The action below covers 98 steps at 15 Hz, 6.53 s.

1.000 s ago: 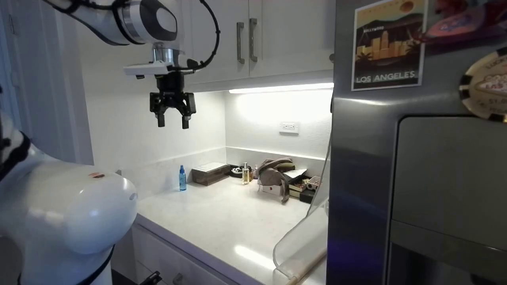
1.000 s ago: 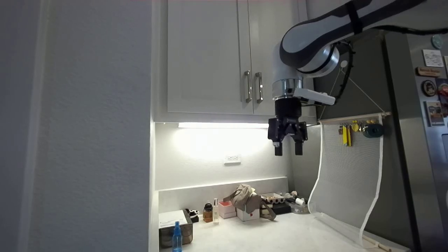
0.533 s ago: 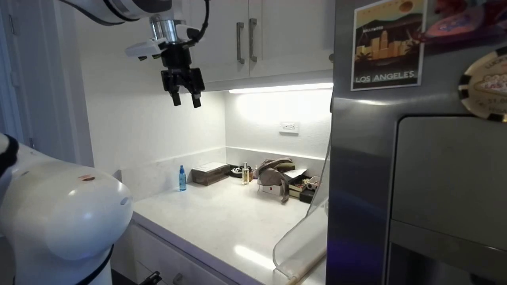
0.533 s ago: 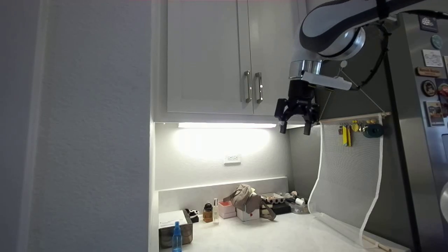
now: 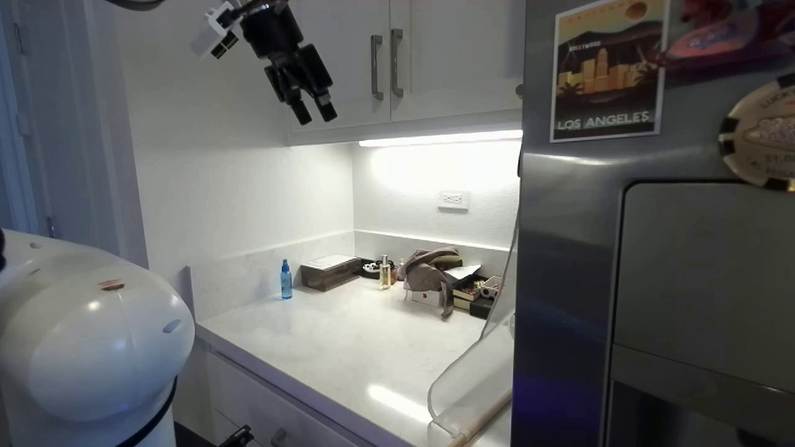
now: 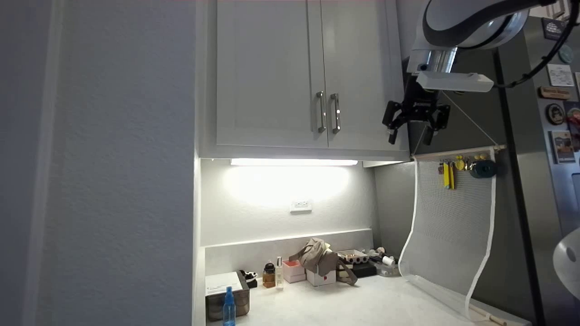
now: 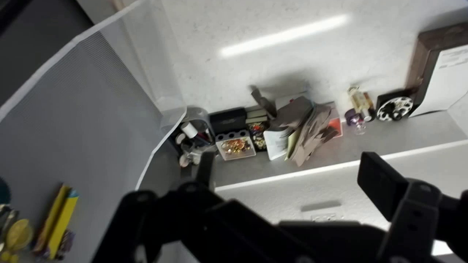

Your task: Take the net from the fridge and put it on the countertop

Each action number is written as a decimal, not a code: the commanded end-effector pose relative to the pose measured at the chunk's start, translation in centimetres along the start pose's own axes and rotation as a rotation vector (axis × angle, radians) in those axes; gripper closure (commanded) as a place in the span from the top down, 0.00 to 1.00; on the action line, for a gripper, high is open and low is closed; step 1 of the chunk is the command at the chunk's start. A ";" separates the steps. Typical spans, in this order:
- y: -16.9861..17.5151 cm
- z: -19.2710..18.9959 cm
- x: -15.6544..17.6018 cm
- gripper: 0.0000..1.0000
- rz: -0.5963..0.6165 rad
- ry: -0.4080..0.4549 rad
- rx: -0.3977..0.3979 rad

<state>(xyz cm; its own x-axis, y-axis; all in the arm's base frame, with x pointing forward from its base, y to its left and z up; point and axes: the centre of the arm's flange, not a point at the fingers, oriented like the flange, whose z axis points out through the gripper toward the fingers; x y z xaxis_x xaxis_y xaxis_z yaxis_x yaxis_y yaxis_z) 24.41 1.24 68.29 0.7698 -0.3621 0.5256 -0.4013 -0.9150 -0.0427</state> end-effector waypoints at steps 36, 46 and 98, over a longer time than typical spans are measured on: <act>22.1 -2.3 11.2 1.00 0.097 0.639 -0.646; 20.2 0.1 11.4 1.00 0.013 0.634 -0.704; 12.8 -2.5 6.4 1.00 0.206 0.615 -0.536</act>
<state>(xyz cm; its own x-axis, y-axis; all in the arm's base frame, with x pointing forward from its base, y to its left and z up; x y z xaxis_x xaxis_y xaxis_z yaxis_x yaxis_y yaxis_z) 24.89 -11.31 73.19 0.3503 -0.1695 0.9212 -0.7450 -0.6465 0.1643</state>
